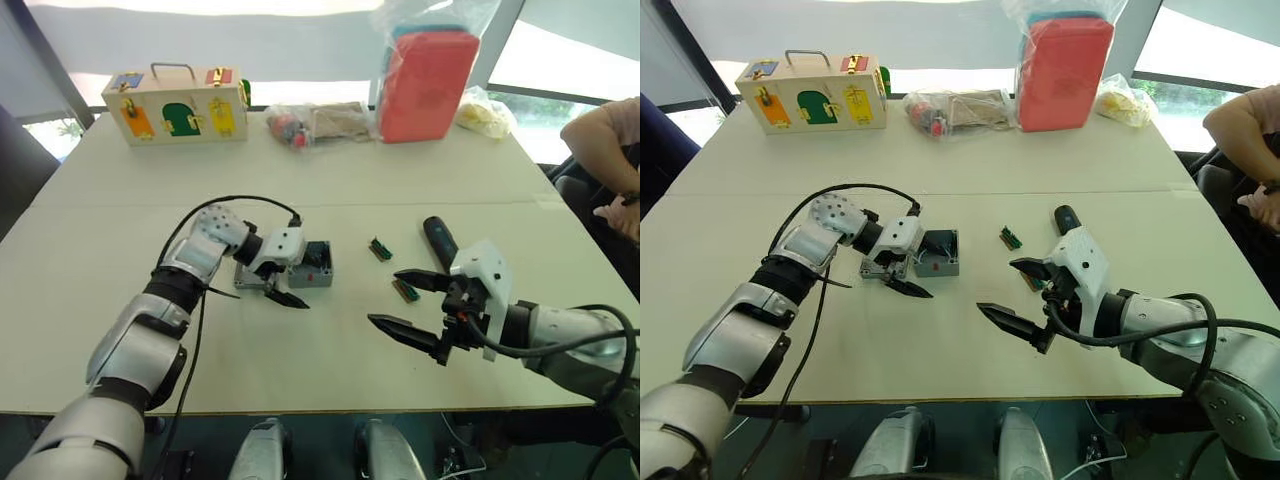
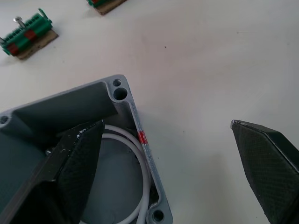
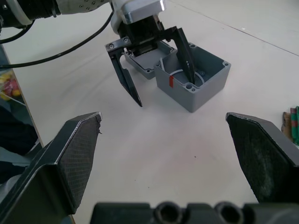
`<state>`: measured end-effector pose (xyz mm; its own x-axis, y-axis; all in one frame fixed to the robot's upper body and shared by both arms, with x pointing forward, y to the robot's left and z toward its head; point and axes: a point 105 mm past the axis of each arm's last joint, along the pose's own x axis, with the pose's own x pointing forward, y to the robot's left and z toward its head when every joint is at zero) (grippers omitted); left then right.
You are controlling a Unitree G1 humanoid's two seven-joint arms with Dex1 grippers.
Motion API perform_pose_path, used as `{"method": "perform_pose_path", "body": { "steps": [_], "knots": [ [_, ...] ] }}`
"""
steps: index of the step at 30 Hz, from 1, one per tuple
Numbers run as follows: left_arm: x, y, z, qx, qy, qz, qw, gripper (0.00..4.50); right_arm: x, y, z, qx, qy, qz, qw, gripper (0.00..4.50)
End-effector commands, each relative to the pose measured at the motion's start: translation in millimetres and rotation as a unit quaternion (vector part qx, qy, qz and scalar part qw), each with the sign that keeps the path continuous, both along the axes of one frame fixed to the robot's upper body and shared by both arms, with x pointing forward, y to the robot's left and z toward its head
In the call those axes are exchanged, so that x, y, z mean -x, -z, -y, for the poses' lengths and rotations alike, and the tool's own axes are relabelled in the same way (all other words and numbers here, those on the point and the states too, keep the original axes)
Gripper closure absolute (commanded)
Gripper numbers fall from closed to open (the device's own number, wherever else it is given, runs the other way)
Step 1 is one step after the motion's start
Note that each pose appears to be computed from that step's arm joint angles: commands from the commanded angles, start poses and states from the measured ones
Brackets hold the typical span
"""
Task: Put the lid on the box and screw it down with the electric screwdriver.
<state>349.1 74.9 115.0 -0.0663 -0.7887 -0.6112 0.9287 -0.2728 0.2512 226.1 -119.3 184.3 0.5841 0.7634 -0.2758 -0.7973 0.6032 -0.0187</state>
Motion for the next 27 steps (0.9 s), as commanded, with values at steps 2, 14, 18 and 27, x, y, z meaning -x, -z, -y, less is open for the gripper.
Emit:
{"method": "perform_pose_path", "body": {
  "steps": [2, 14, 18, 27],
  "knots": [
    [-5, -10, 5, 0.003, 0.008, 0.018, 1.000, 2.00, 5, -11, -4, -0.005, -0.004, 0.031, 1.000, 0.00],
    [5, -17, 23, 0.003, 0.100, 0.036, 0.994, 4.46, 7, -11, -2, -0.002, 0.008, 0.028, 1.000, 0.00],
    [8, -19, 32, -0.011, 0.139, 0.049, 0.989, 4.46, 8, -10, -2, 0.000, 0.012, 0.028, 1.000, 0.00],
    [7, -12, 43, -0.067, 0.187, 0.077, 0.977, 4.46, 12, -11, 1, 0.004, 0.026, 0.031, 0.999, 0.00]
  ]
}}
